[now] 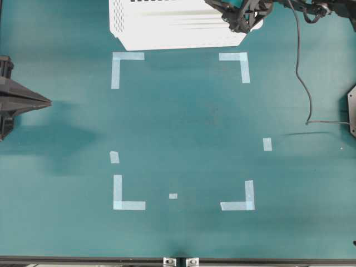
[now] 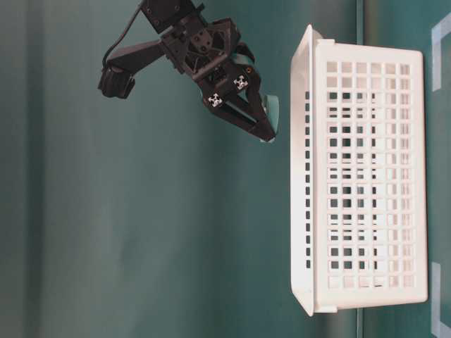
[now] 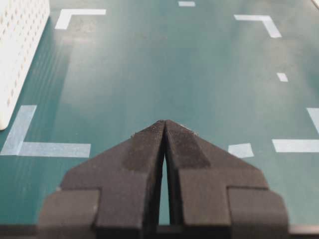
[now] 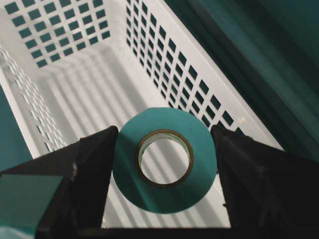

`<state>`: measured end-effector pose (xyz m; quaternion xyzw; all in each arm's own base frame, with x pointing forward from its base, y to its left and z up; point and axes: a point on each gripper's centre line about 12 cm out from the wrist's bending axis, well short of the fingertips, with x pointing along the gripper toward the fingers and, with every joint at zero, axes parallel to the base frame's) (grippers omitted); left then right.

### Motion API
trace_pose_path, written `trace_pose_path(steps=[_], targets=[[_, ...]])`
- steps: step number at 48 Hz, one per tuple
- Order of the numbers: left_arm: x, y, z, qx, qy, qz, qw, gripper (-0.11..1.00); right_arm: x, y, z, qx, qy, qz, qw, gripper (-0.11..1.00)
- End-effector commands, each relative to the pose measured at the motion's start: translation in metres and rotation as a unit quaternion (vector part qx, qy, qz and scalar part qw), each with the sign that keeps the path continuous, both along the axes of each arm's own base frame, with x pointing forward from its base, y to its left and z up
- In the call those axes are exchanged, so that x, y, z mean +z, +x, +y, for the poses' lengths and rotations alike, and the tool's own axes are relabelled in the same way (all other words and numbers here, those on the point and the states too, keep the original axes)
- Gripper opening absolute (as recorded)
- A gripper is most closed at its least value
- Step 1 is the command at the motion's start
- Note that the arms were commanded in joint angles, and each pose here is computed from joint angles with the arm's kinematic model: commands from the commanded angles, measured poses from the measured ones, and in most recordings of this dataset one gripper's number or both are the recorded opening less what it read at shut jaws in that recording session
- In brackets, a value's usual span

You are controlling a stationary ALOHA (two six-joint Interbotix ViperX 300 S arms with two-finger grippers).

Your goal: Put the tape in the middle into the white basket.

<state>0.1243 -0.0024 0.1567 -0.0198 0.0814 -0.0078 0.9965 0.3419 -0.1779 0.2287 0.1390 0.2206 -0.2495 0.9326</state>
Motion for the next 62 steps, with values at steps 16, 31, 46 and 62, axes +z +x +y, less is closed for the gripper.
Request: trace_pose_path(steps=[16, 31, 46, 62], targets=[[0.005, 0.001, 0.0, 0.001, 0.001, -0.007, 1.0, -0.11, 0.008, 0.0, 0.0, 0.002, -0.009, -0.011, 0.9999, 0.99], [0.005, 0.001, 0.002, 0.006, 0.001, -0.006, 1.0, -0.11, 0.009, 0.001, 0.001, 0.003, -0.011, -0.016, 0.9998, 0.97], [0.005, 0.001, 0.002, 0.006, 0.001, -0.007, 1.0, -0.11, 0.012, 0.006, 0.014, 0.022, -0.012, -0.02, 0.9995, 0.97], [0.005, 0.001, 0.002, 0.006, 0.001, -0.006, 1.0, -0.11, 0.022, 0.019, 0.063, 0.088, -0.017, -0.034, 0.9954, 0.97]])
